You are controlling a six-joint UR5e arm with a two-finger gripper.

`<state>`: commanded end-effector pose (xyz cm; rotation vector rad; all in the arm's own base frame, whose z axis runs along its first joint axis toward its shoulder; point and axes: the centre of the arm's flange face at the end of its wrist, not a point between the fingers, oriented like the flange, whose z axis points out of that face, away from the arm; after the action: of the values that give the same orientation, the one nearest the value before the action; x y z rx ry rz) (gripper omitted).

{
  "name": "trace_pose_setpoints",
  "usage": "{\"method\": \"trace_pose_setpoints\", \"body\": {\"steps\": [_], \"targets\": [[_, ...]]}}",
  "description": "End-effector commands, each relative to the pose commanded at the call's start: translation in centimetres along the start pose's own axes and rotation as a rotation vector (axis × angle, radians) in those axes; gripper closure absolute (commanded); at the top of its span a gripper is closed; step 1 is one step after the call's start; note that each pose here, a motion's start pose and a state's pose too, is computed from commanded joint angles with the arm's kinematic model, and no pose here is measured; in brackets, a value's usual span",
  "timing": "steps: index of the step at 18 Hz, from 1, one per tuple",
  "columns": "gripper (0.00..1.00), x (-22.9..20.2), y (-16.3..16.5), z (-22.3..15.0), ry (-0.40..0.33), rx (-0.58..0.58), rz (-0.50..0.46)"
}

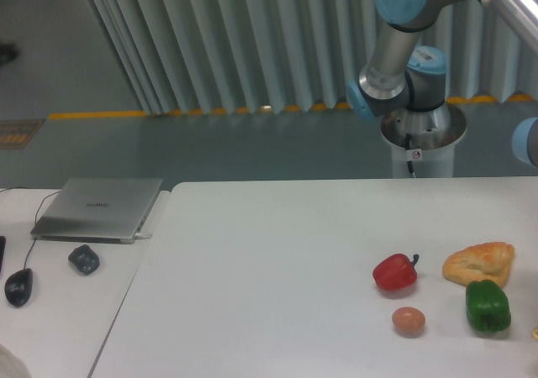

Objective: Place the yellow pepper on the table

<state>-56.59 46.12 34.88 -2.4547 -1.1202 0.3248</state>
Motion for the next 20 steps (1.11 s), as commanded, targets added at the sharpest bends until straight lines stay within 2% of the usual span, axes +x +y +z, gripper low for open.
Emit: {"method": "trace_pose_setpoints", "body": {"steps": [3,9,15,20], "targets": [[0.00,-0.1,0.4,1.8,0.003,-0.023,-0.029],[0.00,0.2,0.3,2.6,0.007,-0.029,-0.079],[0.00,-0.2,-1.1,3.2,0.003,-0.011,-0.199],[0.00,-0.4,-1.6,3.4,0.001,0.000,-0.186]]}}
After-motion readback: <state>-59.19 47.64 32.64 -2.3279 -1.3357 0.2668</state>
